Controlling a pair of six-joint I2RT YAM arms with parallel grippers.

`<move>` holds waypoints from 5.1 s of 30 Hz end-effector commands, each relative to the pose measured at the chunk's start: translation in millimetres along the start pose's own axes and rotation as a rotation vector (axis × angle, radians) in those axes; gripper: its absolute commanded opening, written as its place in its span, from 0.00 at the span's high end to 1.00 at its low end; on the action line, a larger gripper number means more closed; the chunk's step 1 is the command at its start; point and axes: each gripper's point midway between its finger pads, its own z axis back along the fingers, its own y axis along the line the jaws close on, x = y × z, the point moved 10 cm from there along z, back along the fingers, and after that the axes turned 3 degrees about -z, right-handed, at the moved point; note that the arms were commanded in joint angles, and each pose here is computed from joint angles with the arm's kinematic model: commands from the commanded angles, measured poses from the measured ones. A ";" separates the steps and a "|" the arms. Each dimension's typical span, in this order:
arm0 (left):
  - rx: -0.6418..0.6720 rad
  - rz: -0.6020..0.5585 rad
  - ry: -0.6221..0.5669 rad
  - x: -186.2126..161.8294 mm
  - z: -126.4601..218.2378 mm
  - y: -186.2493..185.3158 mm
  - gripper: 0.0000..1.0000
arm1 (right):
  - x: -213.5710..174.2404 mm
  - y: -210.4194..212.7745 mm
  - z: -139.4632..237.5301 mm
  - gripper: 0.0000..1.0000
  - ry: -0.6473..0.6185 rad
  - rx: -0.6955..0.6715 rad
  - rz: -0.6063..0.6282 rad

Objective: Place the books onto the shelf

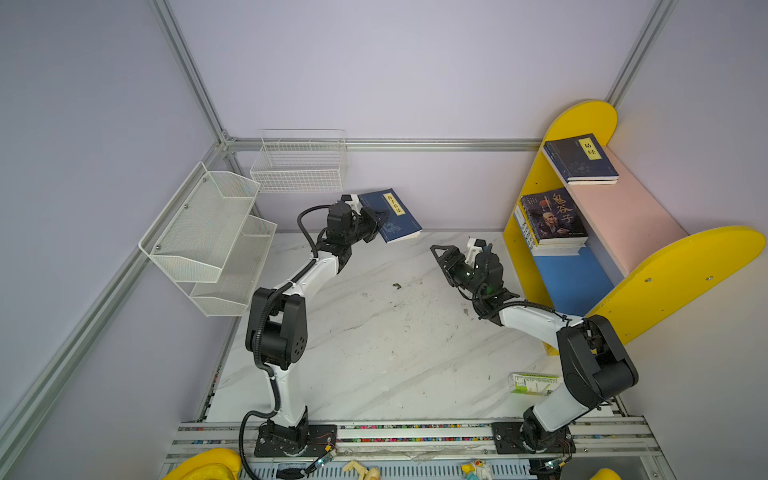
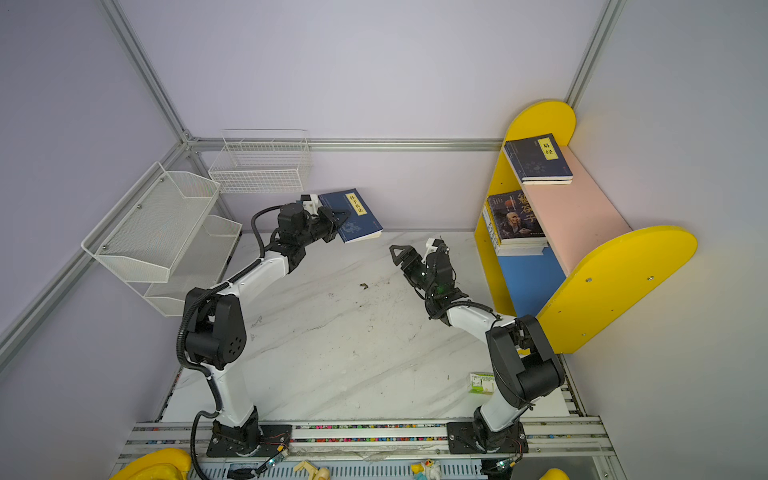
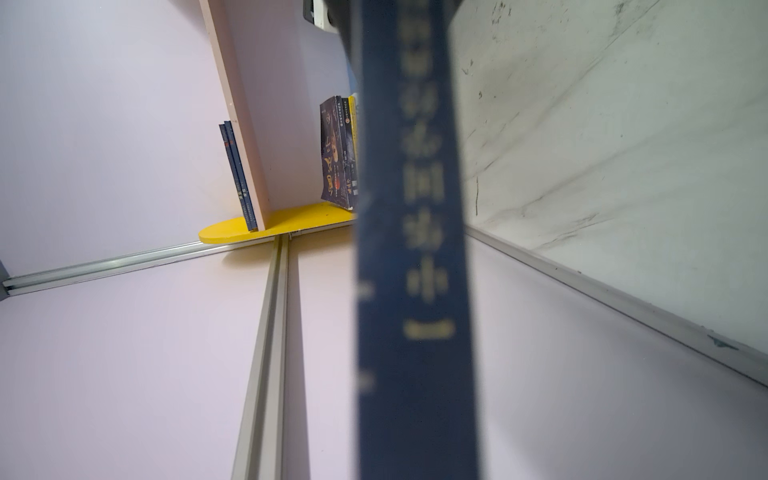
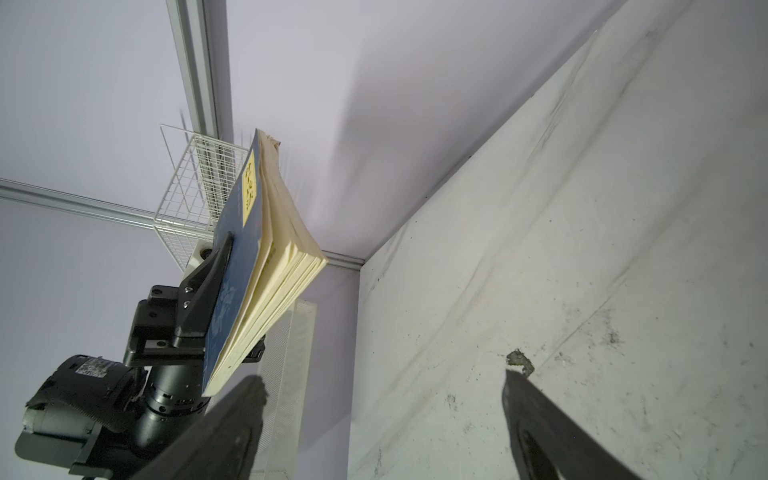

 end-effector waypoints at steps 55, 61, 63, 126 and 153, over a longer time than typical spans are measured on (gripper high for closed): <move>-0.260 0.056 -0.343 3.0 -14.7 -75.9 0.98 | -5.2 54.5 -93.3 0.13 0.175 0.494 -0.247; -0.253 0.080 -0.302 -7.2 -24.6 -71.0 0.98 | -7.1 60.4 -98.2 0.22 0.171 0.497 -0.230; -0.258 0.088 -0.285 -10.5 -27.4 -70.6 0.98 | -6.1 60.6 -98.7 0.26 0.160 0.487 -0.227; -0.292 0.064 -0.102 18.1 -13.7 -50.0 1.00 | 25.0 42.3 -43.3 0.53 0.269 0.356 -0.166; -0.235 0.078 -0.138 25.9 6.2 -31.6 0.28 | 91.8 53.5 13.6 1.00 -0.046 0.292 -0.008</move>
